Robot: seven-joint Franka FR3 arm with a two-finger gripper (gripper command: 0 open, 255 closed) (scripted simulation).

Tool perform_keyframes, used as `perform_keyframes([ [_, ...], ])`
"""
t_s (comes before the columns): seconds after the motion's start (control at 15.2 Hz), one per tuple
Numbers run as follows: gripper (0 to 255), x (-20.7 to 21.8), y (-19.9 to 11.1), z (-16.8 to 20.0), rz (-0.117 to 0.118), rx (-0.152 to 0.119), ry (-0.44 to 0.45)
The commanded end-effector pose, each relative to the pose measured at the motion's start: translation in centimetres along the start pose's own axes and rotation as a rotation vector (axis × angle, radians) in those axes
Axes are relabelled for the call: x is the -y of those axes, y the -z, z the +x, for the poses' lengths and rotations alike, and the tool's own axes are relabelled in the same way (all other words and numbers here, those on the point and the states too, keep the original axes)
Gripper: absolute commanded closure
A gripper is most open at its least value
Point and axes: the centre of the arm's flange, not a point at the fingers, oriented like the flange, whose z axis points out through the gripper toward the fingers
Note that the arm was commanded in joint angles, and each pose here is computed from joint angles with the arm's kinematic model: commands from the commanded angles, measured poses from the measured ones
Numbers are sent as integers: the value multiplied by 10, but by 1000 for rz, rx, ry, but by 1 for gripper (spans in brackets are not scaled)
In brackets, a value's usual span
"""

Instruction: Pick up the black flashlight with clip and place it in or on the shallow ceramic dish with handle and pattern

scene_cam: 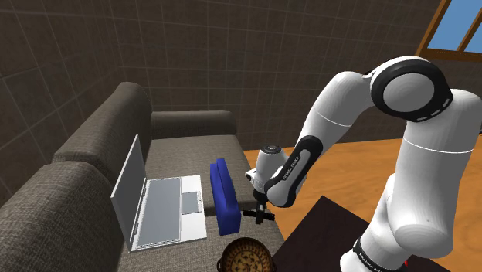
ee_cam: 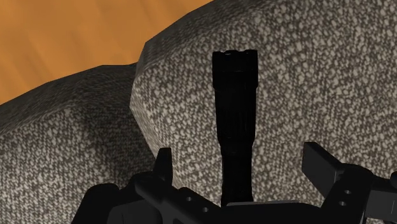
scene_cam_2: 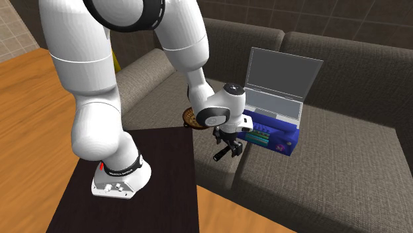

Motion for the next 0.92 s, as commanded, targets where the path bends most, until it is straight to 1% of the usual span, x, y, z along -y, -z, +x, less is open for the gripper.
perform_keyframes([
  [0.0,0,0,0,0,0,0,0],
  [0.07,0,0,0,0,0,0,0],
  [0.13,255,0,0,0,0,0,0],
  [0.73,255,0,0,0,0,0,0],
  [0.86,255,0,10,0,0,0,0],
])
